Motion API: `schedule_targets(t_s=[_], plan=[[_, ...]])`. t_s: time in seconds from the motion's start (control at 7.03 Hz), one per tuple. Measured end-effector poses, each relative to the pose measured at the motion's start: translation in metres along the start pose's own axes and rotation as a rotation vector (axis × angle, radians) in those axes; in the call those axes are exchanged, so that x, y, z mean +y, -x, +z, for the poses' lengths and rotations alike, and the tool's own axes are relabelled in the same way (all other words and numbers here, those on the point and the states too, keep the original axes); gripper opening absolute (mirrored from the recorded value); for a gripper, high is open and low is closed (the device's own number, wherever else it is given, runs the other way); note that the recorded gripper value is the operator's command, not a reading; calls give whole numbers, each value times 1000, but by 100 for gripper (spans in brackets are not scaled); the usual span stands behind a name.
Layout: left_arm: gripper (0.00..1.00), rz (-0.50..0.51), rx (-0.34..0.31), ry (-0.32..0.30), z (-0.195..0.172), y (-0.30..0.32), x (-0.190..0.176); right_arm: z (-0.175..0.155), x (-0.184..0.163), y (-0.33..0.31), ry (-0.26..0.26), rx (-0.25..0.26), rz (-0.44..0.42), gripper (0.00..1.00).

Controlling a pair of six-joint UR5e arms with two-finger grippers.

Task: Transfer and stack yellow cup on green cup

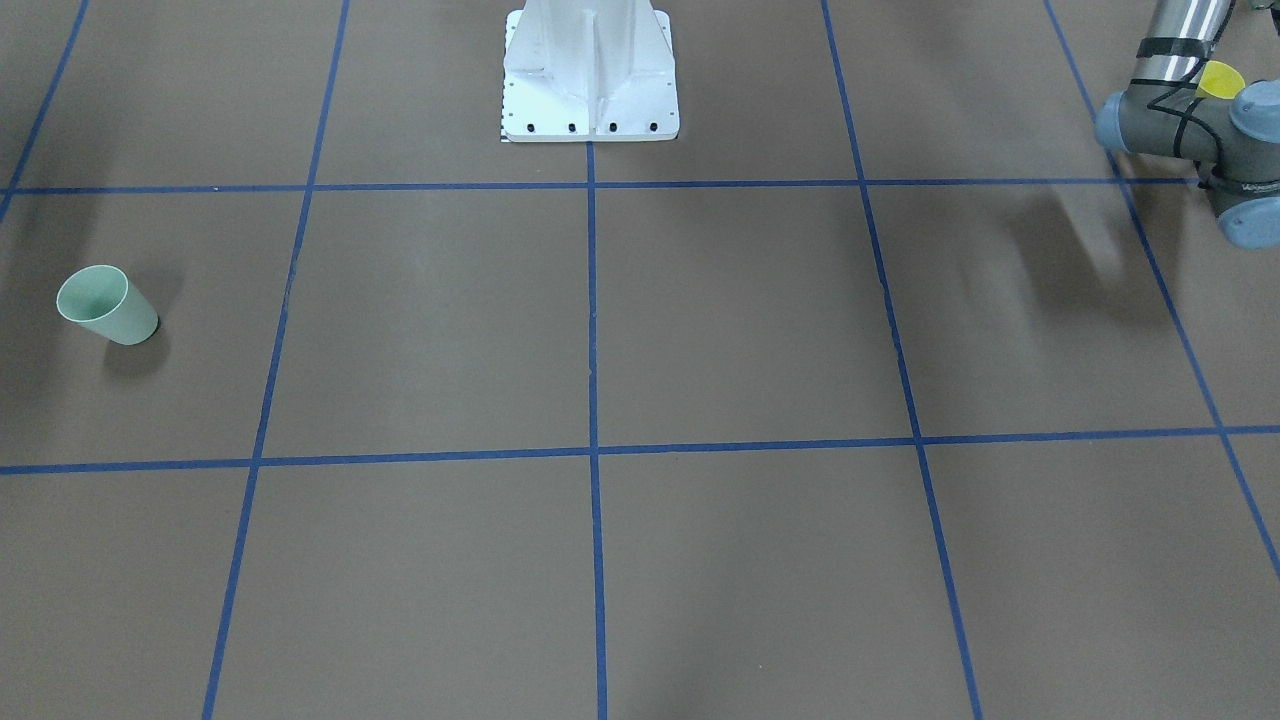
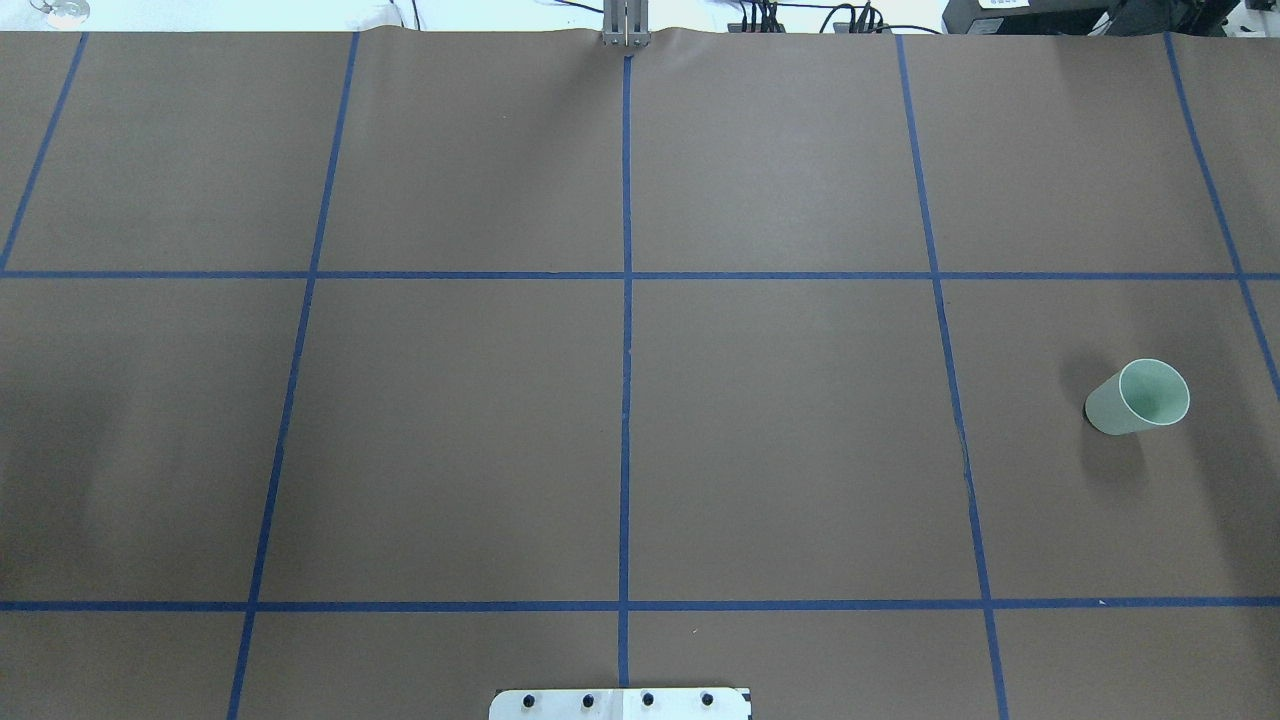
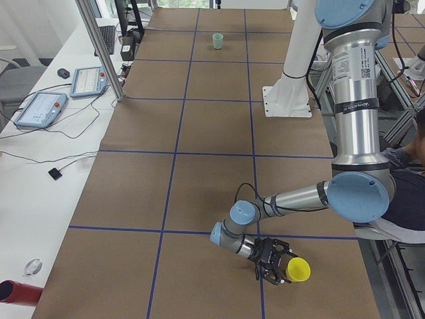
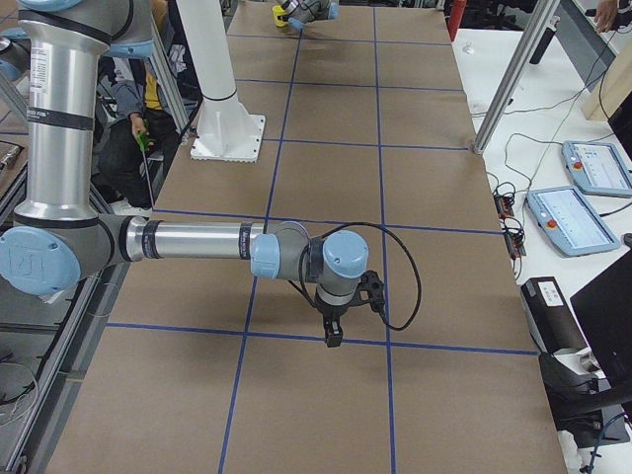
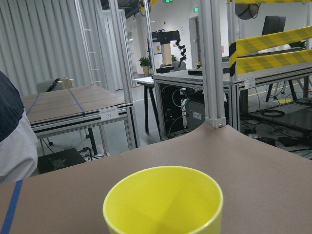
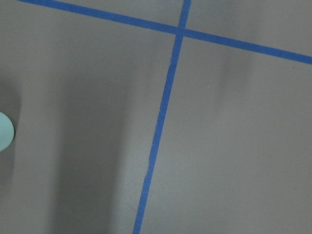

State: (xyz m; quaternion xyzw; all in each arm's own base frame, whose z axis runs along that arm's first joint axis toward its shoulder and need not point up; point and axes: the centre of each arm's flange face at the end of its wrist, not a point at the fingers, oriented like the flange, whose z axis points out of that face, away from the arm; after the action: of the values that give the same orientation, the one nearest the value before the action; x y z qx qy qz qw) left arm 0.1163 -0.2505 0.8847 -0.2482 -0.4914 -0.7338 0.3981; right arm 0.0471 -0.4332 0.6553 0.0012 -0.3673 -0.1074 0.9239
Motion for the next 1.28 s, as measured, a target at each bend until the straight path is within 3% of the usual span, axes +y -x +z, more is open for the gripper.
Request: schedule_targets(t_s=[0.57,0.71,0.85,1.28], plan=[[100,-29,-46,-12,17,-7,2,-1,-3,1,-4,1,-4,100],[87,-31,-51,-13,19,-8,2,-2,-3,2,-5,1,-5,100],[52,-34,-56,-14,20,-8,3,-2,-4,2,-5,1,-5,100],[28,-24,-55,-17,22,-7,5,-2,-5,2,-6,1,-6,100]])
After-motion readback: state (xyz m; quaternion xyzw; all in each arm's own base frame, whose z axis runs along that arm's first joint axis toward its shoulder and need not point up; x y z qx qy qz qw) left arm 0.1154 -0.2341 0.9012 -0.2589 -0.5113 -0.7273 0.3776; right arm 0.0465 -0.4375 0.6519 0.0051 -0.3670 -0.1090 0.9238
